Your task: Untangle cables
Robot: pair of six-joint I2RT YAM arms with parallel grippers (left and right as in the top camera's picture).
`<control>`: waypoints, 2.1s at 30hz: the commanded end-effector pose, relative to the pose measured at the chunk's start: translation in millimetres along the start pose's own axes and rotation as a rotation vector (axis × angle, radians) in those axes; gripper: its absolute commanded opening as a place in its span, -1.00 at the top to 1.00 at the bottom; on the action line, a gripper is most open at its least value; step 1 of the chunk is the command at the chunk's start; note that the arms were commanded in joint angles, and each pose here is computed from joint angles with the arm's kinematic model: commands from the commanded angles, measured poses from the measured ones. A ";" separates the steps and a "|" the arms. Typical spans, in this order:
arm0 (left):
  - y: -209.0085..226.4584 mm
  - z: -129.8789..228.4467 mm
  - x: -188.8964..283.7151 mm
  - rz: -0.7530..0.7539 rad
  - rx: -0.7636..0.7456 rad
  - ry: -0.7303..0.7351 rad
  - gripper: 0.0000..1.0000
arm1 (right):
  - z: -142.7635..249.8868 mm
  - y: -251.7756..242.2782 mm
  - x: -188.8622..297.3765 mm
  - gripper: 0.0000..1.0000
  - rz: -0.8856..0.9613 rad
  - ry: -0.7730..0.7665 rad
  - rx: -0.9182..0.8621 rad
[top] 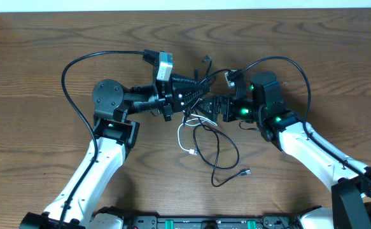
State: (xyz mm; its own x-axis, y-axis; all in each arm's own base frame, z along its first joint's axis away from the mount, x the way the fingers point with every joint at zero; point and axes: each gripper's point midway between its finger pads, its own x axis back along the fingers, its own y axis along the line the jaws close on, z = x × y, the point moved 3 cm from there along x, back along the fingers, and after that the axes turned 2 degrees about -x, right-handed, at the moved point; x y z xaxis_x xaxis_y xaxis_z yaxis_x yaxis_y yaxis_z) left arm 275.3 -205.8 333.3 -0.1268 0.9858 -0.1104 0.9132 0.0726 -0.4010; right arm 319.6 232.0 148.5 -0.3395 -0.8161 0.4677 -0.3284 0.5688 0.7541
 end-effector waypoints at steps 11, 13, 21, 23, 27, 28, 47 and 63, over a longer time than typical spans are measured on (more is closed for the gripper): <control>13.1 -25.2 1.3 -0.108 0.226 -0.139 0.85 | -28.7 -23.6 27.8 -0.99 -0.019 -0.075 0.077; 15.2 -27.0 1.8 -0.120 0.245 -0.155 0.85 | -33.8 -21.6 31.5 -0.99 -0.043 -0.090 0.120; 20.6 -31.7 3.4 -0.153 0.259 -0.195 0.85 | -38.4 -15.4 41.4 -0.99 -0.127 -0.093 0.194; 21.0 -32.8 3.6 -0.156 0.268 -0.203 0.85 | -38.4 -20.1 41.9 -0.99 -0.106 -0.095 0.201; 24.7 -37.2 5.0 -0.170 0.363 -0.246 0.85 | -35.1 -25.3 41.2 -0.98 -0.078 -0.086 0.260; 26.0 -38.4 5.6 -0.174 0.393 -0.259 0.85 | -34.3 -27.3 40.9 -0.99 -0.066 -0.085 0.284; 2.8 -57.3 -0.8 -0.064 0.460 -0.337 0.85 | -27.4 -1.7 12.2 -0.99 -0.062 -0.093 0.351; -19.4 -74.5 2.2 0.022 0.376 -0.394 0.85 | -29.3 33.3 8.6 -0.98 -0.211 -0.101 0.244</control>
State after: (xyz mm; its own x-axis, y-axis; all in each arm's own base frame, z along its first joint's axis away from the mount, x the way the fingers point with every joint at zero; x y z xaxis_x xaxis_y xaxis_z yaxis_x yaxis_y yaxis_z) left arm 290.7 -194.7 396.5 -0.3283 0.8550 -0.4016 0.6855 -0.0769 -0.7240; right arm 332.2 241.7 194.1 -0.3420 -0.9044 0.2552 -0.6541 0.4241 0.6263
